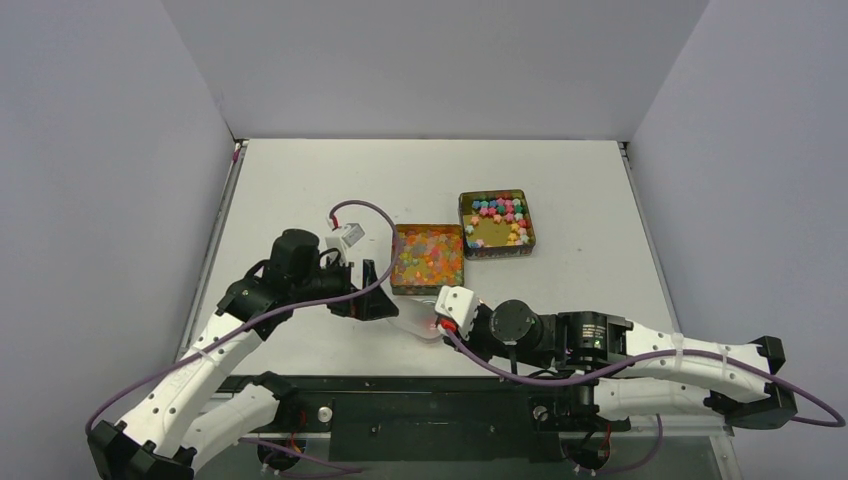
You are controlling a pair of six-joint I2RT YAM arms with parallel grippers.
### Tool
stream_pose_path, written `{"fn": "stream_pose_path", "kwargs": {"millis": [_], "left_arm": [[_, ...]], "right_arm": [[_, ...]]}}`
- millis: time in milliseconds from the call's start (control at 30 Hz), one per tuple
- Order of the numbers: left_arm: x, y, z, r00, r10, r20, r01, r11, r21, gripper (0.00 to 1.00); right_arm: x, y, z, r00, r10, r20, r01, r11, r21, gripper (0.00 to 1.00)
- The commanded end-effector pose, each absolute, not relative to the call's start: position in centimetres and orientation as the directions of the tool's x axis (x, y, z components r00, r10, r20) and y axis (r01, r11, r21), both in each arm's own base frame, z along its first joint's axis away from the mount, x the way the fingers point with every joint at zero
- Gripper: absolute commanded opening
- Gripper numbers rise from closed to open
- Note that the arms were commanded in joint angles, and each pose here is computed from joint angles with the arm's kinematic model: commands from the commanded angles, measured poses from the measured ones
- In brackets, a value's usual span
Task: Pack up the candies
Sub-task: Scoop the fake candies from the storage box.
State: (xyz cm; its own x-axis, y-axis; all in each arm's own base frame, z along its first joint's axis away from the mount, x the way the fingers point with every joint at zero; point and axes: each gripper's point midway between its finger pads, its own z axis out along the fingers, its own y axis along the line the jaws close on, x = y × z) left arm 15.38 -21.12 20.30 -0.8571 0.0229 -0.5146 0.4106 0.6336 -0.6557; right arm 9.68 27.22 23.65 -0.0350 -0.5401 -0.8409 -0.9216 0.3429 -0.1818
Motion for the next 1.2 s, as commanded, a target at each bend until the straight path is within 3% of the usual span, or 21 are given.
{"fn": "stream_pose_path", "kwargs": {"millis": [0, 367, 600, 900, 1167], "left_arm": [[16.0, -20.9, 20.2, -0.841, 0.036, -0.540, 0.430, 0.651, -0.625, 0.97], [16.4, -22.3, 22.1, -0.834, -0.019, -0.551, 0.439, 0.581, -0.685, 0.96], [18.3, -22.2, 25.8, -0.774, -0.115, -0.622, 0.463, 0.567, -0.681, 0.96], [21.0, -17.7, 26.7, -0.656, -0.176, -0.734, 0.379, 0.764, -0.522, 0.96], [21.5, -14.7, 24.4, -0.623, -0.114, -0.774, 0.318, 0.867, -0.384, 0.96]], "right_arm": [[10.9, 28.2, 29.3, 0.010, -0.347, -0.938, -0.888, 0.429, -0.168, 0.00], [11.2, 27.9, 27.2, -0.028, -0.415, -0.909, -0.878, 0.445, -0.176, 0.00], [12.6, 26.7, 25.1, -0.061, -0.524, -0.850, -0.841, 0.485, -0.239, 0.00], [15.6, 24.9, 24.2, -0.172, -0.589, -0.790, -0.790, 0.562, -0.247, 0.00], [18.3, 23.0, 22.9, -0.291, -0.689, -0.664, -0.744, 0.599, -0.296, 0.00]]}}
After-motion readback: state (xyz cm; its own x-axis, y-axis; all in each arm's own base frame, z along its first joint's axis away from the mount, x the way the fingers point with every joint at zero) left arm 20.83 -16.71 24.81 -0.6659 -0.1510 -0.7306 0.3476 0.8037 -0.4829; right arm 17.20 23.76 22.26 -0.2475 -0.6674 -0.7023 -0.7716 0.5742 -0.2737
